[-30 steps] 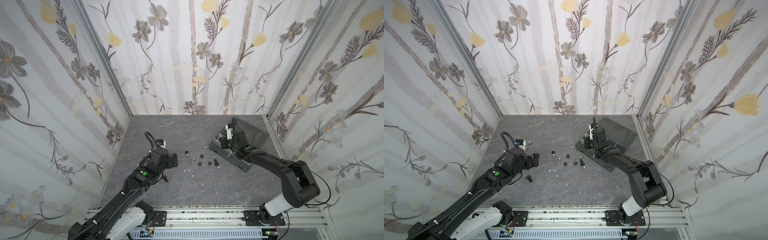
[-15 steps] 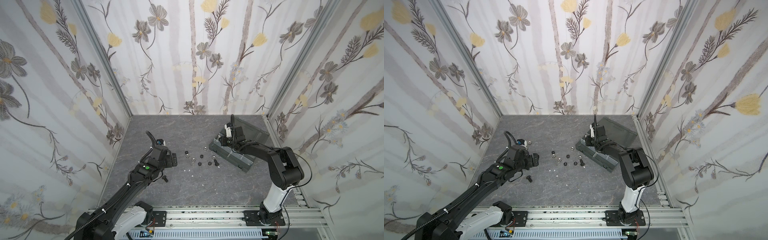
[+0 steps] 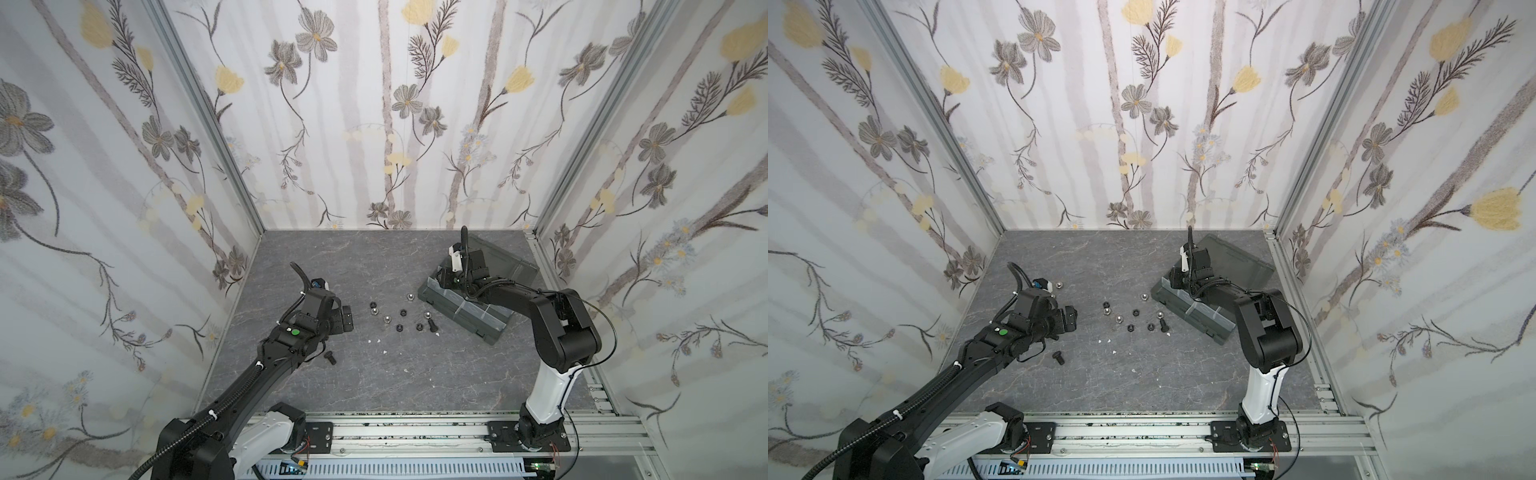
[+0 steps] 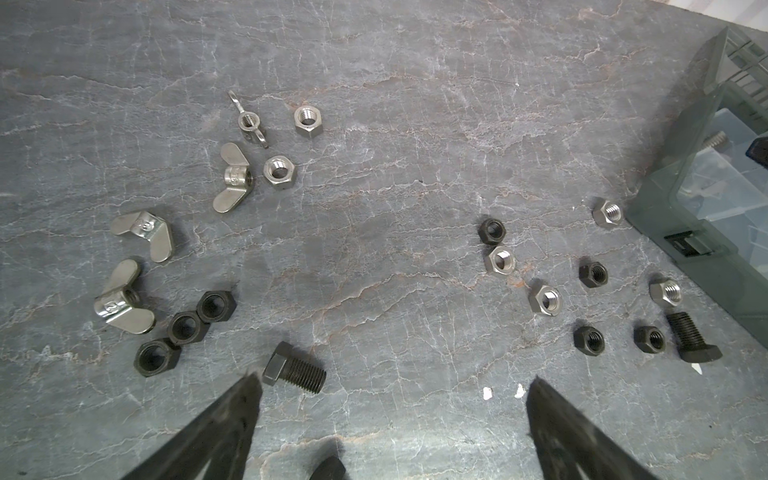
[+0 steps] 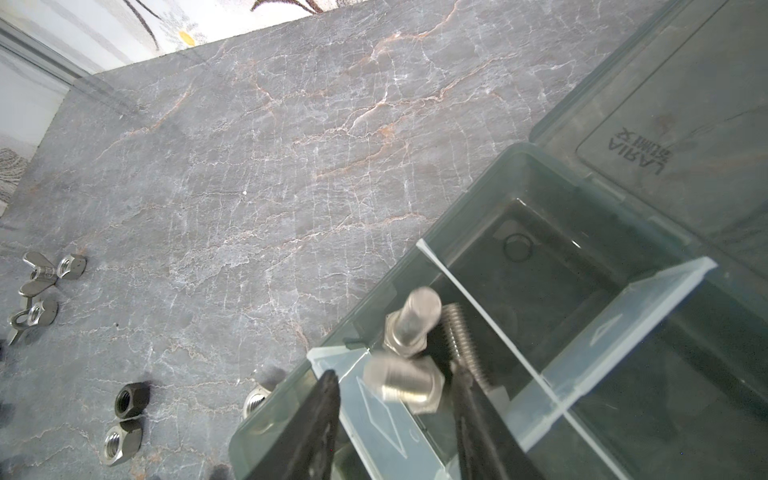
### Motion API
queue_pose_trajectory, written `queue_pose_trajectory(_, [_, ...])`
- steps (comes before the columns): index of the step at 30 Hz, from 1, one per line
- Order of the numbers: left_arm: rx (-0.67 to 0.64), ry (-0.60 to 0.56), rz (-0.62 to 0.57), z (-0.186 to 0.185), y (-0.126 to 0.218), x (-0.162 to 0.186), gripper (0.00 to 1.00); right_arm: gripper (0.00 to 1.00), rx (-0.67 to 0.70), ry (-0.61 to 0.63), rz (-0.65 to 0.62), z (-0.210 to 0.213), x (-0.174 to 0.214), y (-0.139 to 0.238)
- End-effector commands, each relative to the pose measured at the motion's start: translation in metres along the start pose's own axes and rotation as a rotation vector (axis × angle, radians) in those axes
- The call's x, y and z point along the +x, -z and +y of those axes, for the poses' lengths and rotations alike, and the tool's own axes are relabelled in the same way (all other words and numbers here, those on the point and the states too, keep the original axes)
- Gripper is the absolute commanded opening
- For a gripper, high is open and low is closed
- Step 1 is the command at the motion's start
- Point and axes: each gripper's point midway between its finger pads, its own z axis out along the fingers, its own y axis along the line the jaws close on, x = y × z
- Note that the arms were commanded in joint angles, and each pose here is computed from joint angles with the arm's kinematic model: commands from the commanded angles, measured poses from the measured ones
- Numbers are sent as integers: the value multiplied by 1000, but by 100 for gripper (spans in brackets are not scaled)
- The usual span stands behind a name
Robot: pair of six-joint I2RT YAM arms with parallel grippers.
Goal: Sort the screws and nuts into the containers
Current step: 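Open the right gripper to drop the bolt while the left gripper approaches a black bolt, then grasp the black hex bolt with the left gripper while the right gripper withdraws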
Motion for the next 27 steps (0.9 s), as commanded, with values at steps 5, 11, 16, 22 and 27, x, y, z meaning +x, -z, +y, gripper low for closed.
queue_pose_trajectory(5, [-24, 36, -17, 4, 4, -6, 96, 52, -17, 8, -61, 9, -16, 22])
queue_pose_trajectory(11, [-77, 80, 6, 14, 3, -1, 86, 53, -78, -1, -157, 27, -29, 67])
queue_pose_trajectory(16, [-131, 114, 13, 24, 2, 3, 75, 52, -140, 8, -228, 44, -28, 107])
queue_pose_trajectory(22, [-196, 128, 47, 35, -5, 11, 65, 50, -208, 24, -296, 67, -22, 144])
queue_pose_trajectory(27, [-218, 158, 85, 40, -16, 21, 67, 51, -249, 39, -310, 78, -8, 159])
